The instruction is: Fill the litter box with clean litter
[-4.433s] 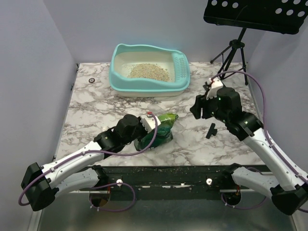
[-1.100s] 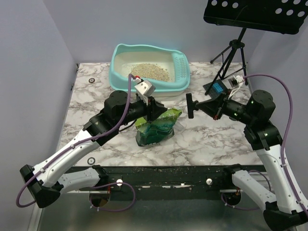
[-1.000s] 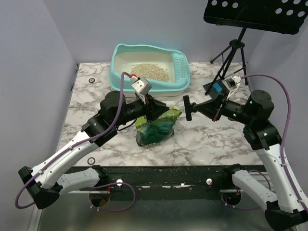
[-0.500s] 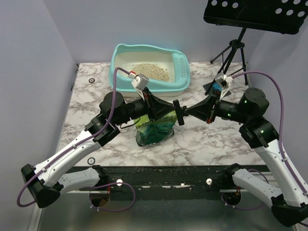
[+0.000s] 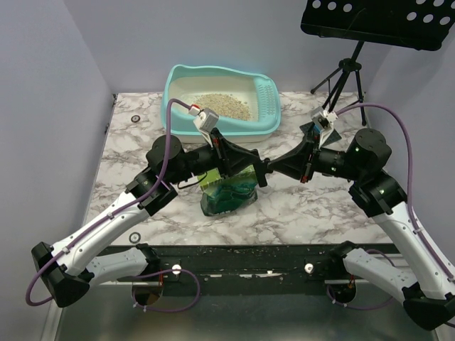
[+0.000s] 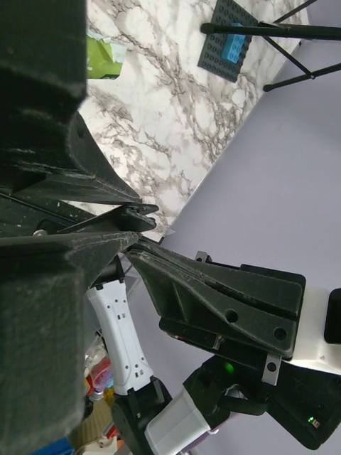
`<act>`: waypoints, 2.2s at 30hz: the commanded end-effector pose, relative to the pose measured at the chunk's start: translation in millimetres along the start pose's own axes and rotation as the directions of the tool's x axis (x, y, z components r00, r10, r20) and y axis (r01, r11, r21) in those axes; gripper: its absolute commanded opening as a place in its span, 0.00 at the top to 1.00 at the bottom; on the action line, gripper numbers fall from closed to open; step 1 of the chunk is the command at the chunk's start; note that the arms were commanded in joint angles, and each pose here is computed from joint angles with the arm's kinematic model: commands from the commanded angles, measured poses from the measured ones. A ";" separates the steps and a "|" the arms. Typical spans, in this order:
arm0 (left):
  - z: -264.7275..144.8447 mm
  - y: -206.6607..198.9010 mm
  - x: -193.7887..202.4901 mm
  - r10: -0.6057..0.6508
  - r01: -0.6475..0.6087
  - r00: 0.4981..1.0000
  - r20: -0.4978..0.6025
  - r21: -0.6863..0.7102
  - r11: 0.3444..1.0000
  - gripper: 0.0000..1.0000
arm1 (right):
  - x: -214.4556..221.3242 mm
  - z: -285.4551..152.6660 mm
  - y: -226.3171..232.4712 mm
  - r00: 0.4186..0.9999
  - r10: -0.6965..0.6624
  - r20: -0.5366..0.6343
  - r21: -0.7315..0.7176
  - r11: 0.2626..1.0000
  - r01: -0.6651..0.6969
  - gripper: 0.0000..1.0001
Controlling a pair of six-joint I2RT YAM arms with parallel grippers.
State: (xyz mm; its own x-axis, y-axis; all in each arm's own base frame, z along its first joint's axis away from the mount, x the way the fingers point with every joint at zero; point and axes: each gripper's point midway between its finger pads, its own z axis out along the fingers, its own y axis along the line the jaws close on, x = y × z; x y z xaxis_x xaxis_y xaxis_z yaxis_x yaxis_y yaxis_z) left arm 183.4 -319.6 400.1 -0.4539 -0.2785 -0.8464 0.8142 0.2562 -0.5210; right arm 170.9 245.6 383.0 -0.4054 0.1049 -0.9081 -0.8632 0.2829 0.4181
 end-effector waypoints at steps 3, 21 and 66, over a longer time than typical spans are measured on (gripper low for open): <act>-0.5 -6.0 -5.0 0.029 -0.030 0.999 0.020 0.048 0.998 0.85 | -5.0 5.6 10.8 1.000 -0.016 0.012 -0.051 0.999 0.016 1.00; -28.8 -25.5 8.4 0.152 -0.148 0.988 -0.023 0.131 0.980 1.00 | 17.7 -9.6 9.7 0.990 -0.117 -0.076 -0.029 0.993 0.115 0.45; -23.7 -32.7 19.8 0.161 -0.143 0.984 -0.071 0.215 0.966 1.00 | 27.9 14.6 38.4 0.979 -0.170 -0.112 -0.246 0.959 0.138 1.00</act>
State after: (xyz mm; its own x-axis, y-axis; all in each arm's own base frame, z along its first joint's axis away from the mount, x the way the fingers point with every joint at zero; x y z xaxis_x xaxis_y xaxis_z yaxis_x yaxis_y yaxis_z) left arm 140.0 -311.5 394.7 -0.3856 -0.1670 -0.9074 0.9098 0.0946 -0.4041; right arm 138.7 274.2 358.3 -0.3244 -0.0870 -0.9419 -0.9445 0.0845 0.3175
